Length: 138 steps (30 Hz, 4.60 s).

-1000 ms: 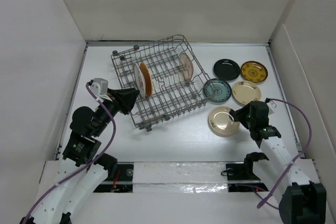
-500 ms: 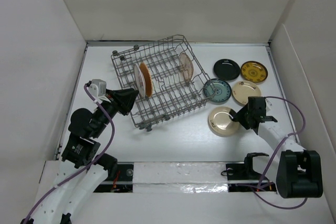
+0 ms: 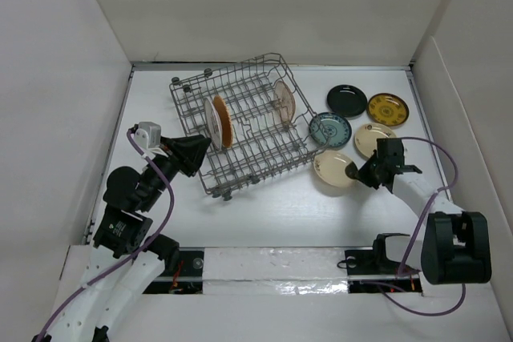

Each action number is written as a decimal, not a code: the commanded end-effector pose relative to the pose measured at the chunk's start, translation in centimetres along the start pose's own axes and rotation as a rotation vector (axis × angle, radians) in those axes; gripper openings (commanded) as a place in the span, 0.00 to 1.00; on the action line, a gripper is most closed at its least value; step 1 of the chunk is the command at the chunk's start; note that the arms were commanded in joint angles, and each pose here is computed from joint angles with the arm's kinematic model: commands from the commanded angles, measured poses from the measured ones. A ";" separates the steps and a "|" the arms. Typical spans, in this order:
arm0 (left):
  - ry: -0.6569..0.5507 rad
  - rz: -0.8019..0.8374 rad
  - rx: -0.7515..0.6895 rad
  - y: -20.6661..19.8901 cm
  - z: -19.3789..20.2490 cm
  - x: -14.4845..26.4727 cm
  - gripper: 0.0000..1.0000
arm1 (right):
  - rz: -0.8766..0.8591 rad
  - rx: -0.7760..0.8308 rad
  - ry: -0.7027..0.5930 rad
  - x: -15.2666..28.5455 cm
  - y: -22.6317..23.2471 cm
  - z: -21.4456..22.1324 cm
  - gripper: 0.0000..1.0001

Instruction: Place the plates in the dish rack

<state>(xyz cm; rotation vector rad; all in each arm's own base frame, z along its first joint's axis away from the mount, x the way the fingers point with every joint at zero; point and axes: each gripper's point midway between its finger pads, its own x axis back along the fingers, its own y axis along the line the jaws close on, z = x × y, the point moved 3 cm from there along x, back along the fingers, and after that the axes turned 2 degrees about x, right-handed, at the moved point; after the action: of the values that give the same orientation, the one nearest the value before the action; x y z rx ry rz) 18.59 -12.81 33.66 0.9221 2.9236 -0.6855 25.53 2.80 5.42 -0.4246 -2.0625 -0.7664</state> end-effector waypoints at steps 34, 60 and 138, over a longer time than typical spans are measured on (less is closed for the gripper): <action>-0.044 0.013 -0.017 -0.5 -1.3 -0.2 0.24 | -0.264 0.504 -0.531 24.3 16.6 -6.5 0.00; 0.024 -0.016 -0.009 0.4 0.3 -1.5 0.24 | 0.067 0.998 -0.956 12.5 36.8 -8.2 0.00; 0.258 -0.058 -0.043 3.8 5.8 -5.4 0.35 | -0.493 -0.113 -0.318 -2.2 10.1 -6.8 0.52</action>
<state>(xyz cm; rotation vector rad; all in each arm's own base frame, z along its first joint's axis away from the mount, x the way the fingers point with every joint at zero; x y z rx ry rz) 24.34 -14.96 25.98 0.9445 3.2530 -0.5681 33.58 4.89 6.43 -0.2415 -2.3845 -1.0343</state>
